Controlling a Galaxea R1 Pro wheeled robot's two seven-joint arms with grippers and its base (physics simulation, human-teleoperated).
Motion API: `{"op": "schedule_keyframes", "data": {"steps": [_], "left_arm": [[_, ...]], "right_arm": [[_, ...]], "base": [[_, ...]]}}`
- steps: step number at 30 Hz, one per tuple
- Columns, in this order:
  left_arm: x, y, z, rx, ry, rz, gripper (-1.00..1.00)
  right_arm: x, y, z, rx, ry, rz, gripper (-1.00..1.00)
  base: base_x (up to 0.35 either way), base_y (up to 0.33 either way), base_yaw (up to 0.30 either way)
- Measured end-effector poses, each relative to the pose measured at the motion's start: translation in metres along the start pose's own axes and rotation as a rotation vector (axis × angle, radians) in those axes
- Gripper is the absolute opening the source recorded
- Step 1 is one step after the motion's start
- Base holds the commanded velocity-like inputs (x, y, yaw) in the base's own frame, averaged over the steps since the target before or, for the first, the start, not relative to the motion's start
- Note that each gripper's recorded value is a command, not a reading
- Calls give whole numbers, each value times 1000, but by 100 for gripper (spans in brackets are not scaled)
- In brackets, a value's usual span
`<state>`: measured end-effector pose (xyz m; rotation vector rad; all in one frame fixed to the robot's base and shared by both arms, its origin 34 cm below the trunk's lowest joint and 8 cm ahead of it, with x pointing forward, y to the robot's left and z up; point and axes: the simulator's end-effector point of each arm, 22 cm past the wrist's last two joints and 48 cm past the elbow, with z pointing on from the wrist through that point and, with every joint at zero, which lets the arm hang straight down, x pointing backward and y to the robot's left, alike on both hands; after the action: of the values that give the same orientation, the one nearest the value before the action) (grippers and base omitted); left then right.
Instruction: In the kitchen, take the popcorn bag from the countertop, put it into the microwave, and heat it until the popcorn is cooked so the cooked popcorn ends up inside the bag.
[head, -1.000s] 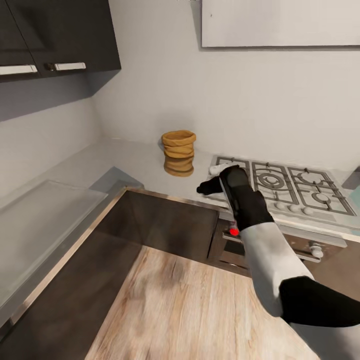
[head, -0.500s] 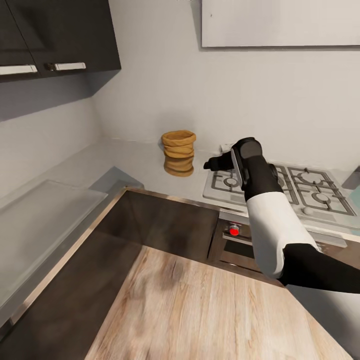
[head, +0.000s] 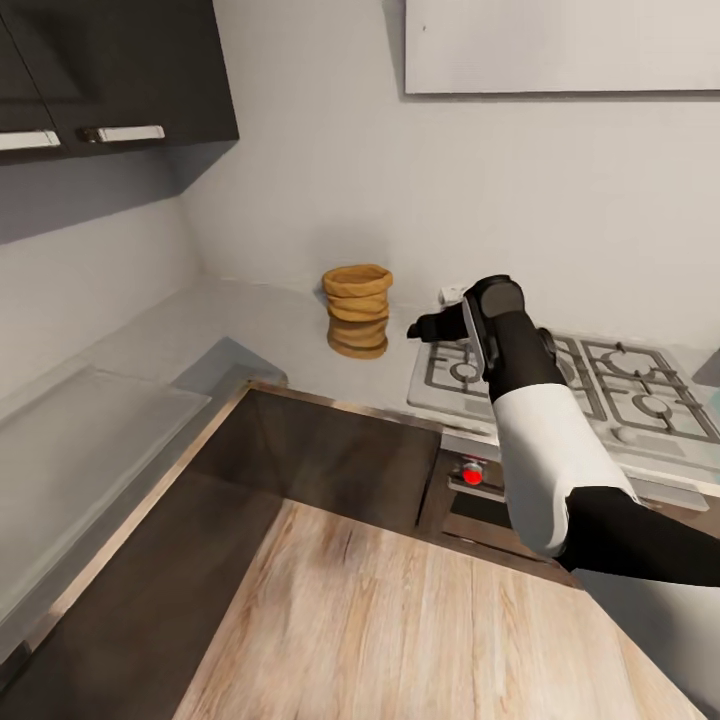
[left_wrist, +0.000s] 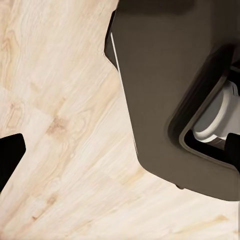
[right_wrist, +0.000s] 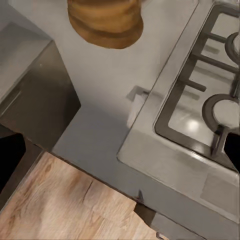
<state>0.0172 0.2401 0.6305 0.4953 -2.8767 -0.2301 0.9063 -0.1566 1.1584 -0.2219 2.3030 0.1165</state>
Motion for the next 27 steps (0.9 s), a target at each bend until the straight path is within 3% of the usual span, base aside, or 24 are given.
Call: {"op": "schedule_keyframes", "data": {"steps": [6,15,27], "left_arm": [[0,0,0,0,-1,1,100],[0,1,0,-1,0,0,100],[-1,1,0,-1,-1,0,100]], "right_arm": [[-7,-2,-5,9,-19,-3,100],[-43,-17,-34,66,-132,-5,100],[-42,-15,-33,61,-128,-4,100]], "base": [[319,0,0],[318,0,0],[319,0,0]]}}
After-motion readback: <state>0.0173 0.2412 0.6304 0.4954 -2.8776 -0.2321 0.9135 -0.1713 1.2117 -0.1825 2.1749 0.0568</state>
